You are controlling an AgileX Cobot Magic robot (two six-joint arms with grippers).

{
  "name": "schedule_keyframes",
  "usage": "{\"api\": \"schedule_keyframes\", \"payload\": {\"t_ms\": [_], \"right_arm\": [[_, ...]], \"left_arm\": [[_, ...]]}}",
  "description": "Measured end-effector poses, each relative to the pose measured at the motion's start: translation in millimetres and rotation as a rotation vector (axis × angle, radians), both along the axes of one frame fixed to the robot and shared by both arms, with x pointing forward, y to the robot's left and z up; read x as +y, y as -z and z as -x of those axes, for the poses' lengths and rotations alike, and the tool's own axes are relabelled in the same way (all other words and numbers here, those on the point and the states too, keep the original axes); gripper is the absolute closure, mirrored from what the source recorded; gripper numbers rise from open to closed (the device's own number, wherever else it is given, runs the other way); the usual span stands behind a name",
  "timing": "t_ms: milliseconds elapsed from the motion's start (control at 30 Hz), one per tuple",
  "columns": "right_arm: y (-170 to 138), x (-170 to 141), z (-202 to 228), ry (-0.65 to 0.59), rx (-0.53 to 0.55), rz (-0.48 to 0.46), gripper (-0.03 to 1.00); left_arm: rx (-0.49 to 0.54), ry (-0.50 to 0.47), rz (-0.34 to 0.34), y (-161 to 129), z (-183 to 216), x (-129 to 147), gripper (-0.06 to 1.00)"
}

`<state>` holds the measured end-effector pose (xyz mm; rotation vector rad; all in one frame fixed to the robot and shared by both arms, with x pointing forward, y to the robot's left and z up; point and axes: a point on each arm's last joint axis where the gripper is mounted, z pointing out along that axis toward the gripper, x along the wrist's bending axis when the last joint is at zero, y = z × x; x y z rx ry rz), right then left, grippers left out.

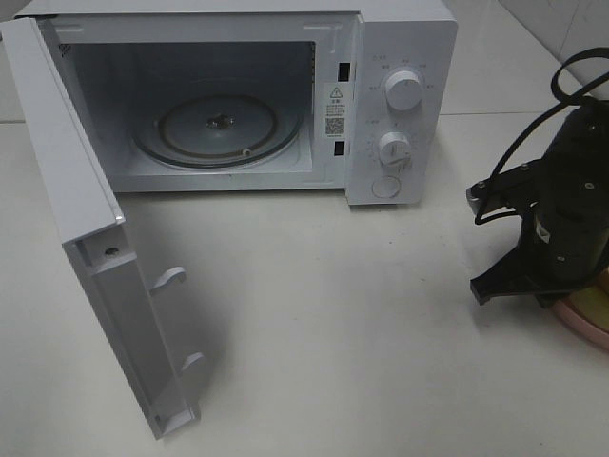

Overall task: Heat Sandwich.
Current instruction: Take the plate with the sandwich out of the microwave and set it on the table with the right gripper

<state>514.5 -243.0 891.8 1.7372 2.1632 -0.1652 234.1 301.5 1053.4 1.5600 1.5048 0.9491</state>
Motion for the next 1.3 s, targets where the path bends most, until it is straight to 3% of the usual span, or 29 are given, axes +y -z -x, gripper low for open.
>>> {"api": "schedule_keyframes", "payload": {"t_ms": [833,1000,1100,1167,1200,1300], "right_arm": [[0.0,0.3,-2.0,-0.012,-0.017,-0.01,0.88],[0.0,0.3,-2.0,-0.011,-0.017,-0.011,0.77],[-1.3,0.9,-3.2,-0.007,-0.022,-0.014,0.59],[-1.6,1.2,-3.6,-0.003,-0.023,-0.017,0.55],[-2.2,1.6,-3.0,0.006,-0.021,-0.026,0.45],[-4.4,2.2,-2.5,0.003,-0.022,-0.034,0.38]], "left_arm": [[0.0,0.0,0.0,0.0,0.0,0.0,0.03],[0.0,0.0,0.0,0.0,0.0,0.0,0.03],[0.0,0.0,0.0,0.0,0.0,0.0,0.03],[0.0,0.0,0.0,0.0,0.0,0.0,0.03],[0.0,0.0,0.0,0.0,0.0,0.0,0.03],[0.0,0.0,0.0,0.0,0.0,0.0,0.03]]}}
